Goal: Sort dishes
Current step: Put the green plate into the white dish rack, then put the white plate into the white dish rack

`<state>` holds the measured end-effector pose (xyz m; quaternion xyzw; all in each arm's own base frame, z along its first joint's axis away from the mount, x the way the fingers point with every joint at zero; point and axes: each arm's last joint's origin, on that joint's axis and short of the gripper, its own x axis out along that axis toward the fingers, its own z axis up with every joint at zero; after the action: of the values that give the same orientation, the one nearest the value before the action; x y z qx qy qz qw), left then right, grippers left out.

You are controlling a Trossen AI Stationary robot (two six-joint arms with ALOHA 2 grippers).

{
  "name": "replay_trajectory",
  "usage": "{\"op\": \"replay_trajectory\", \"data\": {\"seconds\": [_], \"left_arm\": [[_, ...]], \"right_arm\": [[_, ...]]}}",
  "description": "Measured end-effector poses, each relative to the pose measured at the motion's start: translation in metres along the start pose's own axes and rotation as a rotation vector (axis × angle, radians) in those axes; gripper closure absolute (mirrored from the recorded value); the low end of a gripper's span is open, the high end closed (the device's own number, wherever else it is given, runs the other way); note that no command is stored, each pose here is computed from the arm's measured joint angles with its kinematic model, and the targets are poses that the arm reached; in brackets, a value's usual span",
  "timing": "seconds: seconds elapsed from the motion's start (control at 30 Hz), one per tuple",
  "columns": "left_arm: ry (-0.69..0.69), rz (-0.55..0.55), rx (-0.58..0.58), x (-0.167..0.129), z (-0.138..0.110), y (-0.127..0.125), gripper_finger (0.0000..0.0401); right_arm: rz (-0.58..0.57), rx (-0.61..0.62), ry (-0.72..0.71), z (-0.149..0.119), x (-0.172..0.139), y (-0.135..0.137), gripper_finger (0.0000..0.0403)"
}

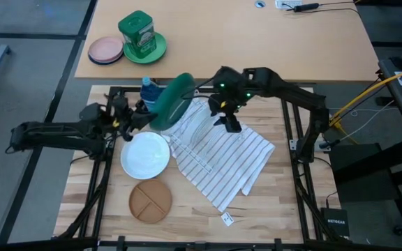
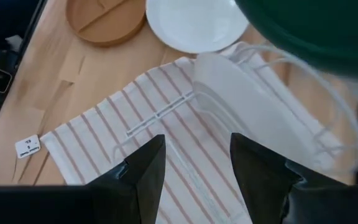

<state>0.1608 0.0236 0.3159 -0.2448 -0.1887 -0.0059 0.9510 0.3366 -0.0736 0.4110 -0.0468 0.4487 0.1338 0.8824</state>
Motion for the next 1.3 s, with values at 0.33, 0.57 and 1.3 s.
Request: {"op": "replay_trajectory", "data": {"seconds": [0.33, 0.57, 1.3], "left_arm": [[0.094, 0.192, -0.119, 0.020, -0.020, 0.044, 0.0401], [0.171, 0.332, -0.178, 0.030, -0.041, 0.077, 0.0401], [0.185, 0.361, -0.054, 0.040, -0.056, 0.097, 0.0299]], "right_arm": [[0.078, 0.084, 0.052, -0.034, 0.051, -0.030, 0.0220], [0.074, 0.073, 0.038, -0.034, 0.057, -0.031, 0.0220], [0.053, 0.153, -0.003, -0.030, 0.054, -0.032, 0.0220]]}}
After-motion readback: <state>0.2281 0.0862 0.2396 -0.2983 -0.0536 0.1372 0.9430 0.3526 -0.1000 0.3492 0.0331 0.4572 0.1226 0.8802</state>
